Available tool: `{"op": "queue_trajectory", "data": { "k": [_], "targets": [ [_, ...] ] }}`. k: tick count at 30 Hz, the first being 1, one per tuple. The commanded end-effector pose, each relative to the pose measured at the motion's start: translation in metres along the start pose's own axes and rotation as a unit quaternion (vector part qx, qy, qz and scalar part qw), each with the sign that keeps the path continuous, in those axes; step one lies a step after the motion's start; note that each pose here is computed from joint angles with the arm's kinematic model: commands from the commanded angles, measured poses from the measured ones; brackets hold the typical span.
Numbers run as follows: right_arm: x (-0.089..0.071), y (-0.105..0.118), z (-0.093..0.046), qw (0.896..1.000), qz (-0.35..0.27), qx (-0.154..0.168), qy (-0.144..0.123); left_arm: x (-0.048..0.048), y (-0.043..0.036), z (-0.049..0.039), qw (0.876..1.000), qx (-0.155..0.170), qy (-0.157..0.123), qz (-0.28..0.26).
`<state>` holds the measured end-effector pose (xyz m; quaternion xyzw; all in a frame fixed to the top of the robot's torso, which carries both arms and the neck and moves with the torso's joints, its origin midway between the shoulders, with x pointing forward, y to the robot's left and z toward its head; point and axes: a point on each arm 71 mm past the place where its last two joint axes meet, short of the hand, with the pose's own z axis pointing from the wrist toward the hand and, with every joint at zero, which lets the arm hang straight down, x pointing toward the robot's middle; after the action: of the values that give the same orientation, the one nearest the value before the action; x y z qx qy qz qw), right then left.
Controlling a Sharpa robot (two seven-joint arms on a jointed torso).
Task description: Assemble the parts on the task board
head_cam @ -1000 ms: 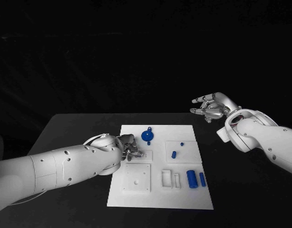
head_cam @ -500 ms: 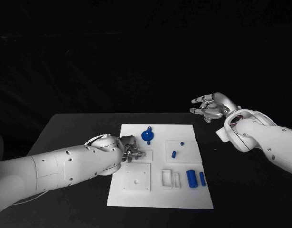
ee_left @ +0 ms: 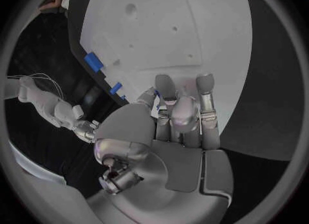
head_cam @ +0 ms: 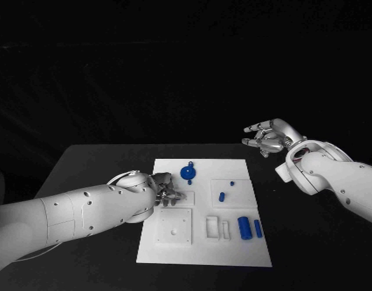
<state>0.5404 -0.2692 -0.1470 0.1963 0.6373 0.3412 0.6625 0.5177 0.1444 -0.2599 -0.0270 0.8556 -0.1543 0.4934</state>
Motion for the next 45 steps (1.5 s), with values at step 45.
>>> {"op": "queue_trajectory", "data": {
  "k": [45],
  "targets": [
    [0.004, -0.005, -0.003, 1.000, 0.000, -0.002, -0.004, -0.0416, 0.0182, -0.0126, 0.985, -0.013, 0.029, -0.171]
  ]
}}
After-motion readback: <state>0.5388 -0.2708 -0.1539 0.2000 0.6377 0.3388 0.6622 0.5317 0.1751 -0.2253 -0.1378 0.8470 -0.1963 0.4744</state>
